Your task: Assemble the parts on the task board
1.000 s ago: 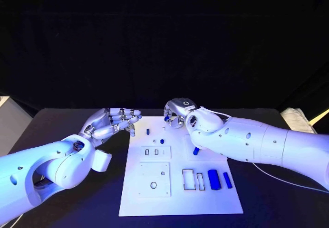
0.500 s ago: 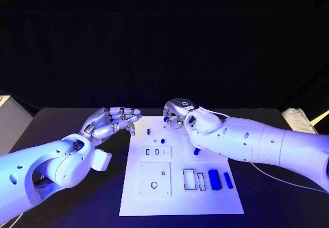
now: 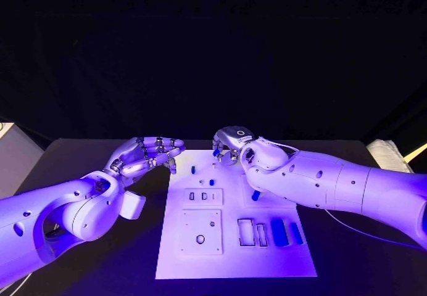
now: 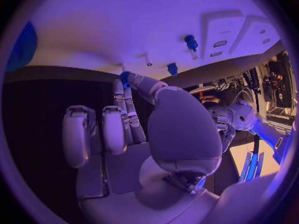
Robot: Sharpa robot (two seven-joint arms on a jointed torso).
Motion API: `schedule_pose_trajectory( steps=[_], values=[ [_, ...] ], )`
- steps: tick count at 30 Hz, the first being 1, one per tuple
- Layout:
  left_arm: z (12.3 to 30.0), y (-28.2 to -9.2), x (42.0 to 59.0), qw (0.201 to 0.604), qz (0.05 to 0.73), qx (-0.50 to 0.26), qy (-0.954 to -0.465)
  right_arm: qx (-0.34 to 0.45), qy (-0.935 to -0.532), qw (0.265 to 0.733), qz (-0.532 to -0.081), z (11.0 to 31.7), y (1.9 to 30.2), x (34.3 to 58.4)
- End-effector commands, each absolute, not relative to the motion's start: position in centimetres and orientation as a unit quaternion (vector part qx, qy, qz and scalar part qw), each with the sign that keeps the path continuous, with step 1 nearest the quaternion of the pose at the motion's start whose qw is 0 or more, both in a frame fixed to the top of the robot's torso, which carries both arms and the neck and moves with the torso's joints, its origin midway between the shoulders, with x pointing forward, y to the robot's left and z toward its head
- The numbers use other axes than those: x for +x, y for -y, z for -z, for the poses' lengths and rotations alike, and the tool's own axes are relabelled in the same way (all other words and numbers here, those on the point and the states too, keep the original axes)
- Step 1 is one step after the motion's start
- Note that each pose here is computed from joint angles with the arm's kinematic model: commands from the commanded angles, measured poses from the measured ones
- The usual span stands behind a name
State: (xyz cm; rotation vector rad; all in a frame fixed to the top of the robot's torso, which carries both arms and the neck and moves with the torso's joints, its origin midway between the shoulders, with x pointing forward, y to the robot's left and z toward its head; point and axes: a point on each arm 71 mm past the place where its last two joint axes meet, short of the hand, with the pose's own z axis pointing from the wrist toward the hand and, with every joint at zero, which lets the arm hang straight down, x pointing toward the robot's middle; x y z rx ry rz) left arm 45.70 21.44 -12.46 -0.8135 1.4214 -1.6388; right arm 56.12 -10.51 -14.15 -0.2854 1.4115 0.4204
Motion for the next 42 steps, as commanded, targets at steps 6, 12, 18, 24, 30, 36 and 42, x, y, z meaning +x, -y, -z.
schedule_pose_trajectory(
  steps=[6, 12, 18, 24, 30, 36, 42],
  values=[
    [12.2, -21.3, 45.6, 0.395, 0.654, -0.315, -0.562, -0.143, -0.663, 0.712, -0.181, 14.9, 10.6, 56.2],
    [12.2, -21.3, 45.6, 0.396, 0.654, -0.315, -0.562, -0.144, -0.665, 0.71, -0.18, 15.0, 10.7, 56.1],
    [12.2, -21.4, 45.7, 0.396, 0.653, -0.316, -0.562, -0.142, -0.659, 0.715, -0.184, 14.8, 10.7, 56.1],
    [12.2, -21.4, 45.7, 0.397, 0.653, -0.316, -0.563, -0.14, -0.654, 0.72, -0.187, 14.7, 10.7, 56.1],
    [12.2, -21.4, 45.7, 0.396, 0.652, -0.316, -0.563, -0.136, -0.648, 0.724, -0.194, 14.6, 10.8, 56.1],
    [12.2, -21.5, 45.7, 0.396, 0.652, -0.317, -0.564, -0.135, -0.648, 0.724, -0.196, 14.6, 11.0, 56.1],
    [12.2, -21.6, 45.7, 0.397, 0.651, -0.317, -0.564, -0.128, -0.646, 0.725, -0.199, 14.5, 12.5, 55.5]
  ],
)
